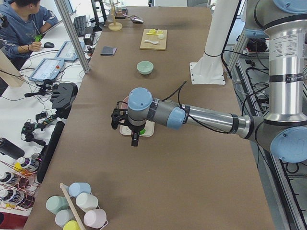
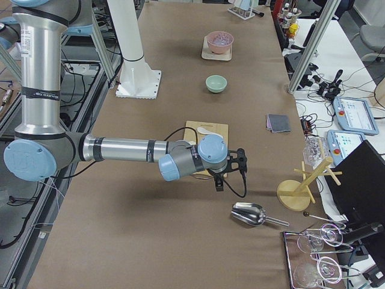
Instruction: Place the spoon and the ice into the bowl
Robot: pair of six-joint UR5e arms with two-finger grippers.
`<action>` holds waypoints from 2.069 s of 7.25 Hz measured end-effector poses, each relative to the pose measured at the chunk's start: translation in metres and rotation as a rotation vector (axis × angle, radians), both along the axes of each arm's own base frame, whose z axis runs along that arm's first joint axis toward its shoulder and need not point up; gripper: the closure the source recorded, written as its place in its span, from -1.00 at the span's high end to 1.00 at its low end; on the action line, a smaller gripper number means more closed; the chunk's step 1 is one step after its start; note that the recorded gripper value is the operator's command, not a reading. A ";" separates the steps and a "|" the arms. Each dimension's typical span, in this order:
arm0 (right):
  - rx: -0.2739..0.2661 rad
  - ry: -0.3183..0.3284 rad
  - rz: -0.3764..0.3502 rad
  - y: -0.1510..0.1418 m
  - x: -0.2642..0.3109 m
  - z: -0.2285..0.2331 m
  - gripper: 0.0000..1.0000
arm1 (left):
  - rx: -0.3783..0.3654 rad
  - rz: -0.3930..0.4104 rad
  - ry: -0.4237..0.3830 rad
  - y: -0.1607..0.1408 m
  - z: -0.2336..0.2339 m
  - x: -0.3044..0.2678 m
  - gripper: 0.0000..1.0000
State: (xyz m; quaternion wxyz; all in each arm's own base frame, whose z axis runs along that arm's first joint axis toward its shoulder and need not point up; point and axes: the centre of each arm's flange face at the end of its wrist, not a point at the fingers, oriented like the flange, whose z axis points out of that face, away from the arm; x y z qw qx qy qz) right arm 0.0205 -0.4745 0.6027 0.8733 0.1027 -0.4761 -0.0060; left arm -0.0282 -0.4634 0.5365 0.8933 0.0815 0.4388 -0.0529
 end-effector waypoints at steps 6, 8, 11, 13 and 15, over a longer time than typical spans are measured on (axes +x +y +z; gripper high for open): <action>-0.085 0.048 0.008 -0.040 -0.146 -0.082 0.88 | -0.030 -0.006 0.002 -0.059 -0.088 0.136 0.85; -0.107 0.054 0.005 -0.042 -0.188 -0.099 0.85 | -0.025 0.007 -0.011 -0.062 -0.103 0.171 0.85; -0.152 0.061 -0.010 -0.033 -0.245 -0.113 0.73 | -0.053 0.014 0.015 -0.063 -0.126 0.210 0.84; -0.185 0.066 -0.027 -0.021 -0.276 -0.115 0.57 | -0.077 0.007 0.028 -0.065 -0.134 0.222 0.83; -0.206 0.086 -0.020 -0.014 -0.308 -0.119 0.49 | -0.086 -0.002 0.033 -0.067 -0.139 0.225 0.83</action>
